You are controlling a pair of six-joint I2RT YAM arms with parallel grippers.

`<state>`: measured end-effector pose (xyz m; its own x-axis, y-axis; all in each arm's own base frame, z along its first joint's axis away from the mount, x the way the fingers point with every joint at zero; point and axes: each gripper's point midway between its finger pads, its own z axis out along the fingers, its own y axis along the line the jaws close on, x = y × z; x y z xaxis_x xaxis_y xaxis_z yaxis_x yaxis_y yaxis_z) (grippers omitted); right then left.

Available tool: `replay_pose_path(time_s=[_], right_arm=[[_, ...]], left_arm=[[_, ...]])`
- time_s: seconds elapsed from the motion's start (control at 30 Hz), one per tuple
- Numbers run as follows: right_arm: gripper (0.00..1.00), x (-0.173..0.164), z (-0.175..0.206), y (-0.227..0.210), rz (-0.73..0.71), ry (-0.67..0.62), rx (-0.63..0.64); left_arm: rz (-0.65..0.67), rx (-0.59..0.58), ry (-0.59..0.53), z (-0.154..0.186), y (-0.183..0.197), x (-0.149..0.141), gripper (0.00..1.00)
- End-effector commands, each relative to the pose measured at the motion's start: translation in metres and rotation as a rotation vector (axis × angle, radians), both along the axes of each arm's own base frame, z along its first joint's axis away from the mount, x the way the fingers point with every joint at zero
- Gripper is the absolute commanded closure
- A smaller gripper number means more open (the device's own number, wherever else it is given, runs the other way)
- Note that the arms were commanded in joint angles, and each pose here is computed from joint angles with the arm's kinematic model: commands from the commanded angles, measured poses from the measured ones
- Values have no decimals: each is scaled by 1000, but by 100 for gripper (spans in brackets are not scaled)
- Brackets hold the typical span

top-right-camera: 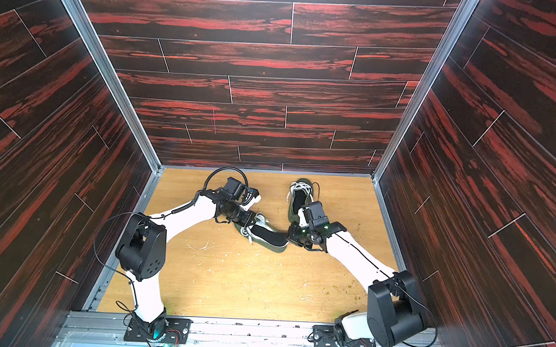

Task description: Insert the insole into the shoe

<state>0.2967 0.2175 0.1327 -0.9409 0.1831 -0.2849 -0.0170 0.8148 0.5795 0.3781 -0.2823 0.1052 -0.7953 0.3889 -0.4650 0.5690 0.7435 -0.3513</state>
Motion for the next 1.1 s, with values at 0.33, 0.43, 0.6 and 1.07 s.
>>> replay_pose_path(time_s=[0.33,0.43,0.6,1.07], right_arm=[[100,-14,5,12,250,-256,-337],[100,-16,20,12,237,-311,-311],[100,-30,31,20,305,-370,-283],[100,-47,40,31,413,-476,-291]], left_arm=[[45,-105,-16,43,-10,6,100],[72,-92,-1,39,-7,8,100],[103,-56,48,31,-2,10,100],[175,4,105,14,11,18,100]])
